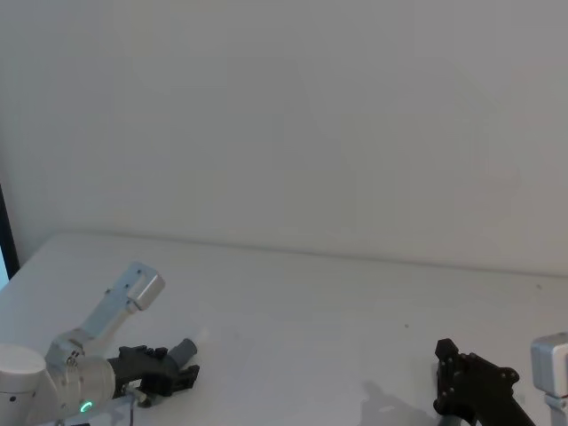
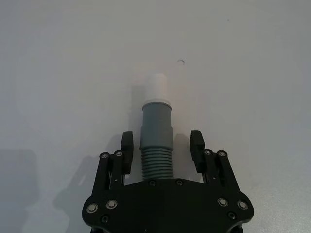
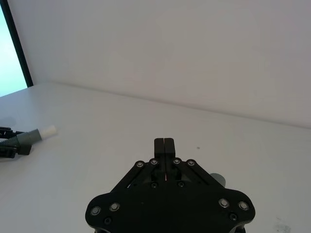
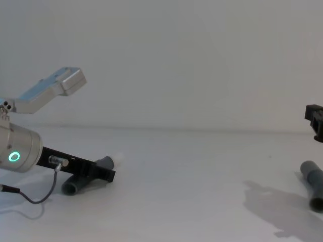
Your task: Use both hands to pick up one end of the pipe from the table, align the ends, and insert them.
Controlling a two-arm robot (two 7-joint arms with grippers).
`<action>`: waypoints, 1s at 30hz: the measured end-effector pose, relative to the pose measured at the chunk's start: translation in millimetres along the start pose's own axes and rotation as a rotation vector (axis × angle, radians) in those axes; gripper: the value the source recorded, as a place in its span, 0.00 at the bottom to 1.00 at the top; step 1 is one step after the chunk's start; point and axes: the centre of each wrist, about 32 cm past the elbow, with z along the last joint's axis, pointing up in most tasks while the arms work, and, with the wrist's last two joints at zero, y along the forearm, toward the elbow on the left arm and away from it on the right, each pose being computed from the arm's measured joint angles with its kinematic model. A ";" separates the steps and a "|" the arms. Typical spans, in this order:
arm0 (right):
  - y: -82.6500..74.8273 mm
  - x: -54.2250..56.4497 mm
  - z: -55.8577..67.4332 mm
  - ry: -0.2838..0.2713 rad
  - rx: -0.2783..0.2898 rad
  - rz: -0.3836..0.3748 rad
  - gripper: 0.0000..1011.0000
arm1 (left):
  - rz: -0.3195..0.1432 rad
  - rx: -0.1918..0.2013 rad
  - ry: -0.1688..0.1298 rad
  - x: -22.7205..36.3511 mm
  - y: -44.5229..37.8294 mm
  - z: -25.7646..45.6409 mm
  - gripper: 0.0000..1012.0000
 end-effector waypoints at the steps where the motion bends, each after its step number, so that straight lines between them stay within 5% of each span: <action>1: 0.0 0.0 0.0 0.000 0.000 0.000 0.00 | 0.000 0.000 0.000 0.0 0.0 0.0 0.66; 22: 0.0 0.0 0.0 0.000 0.000 0.000 0.00 | 0.000 0.003 0.002 0.1 -0.5 -0.1 0.53; 30: 0.0 0.0 0.0 0.000 0.000 0.000 0.24 | 0.000 0.003 0.002 0.3 -0.5 -0.2 0.48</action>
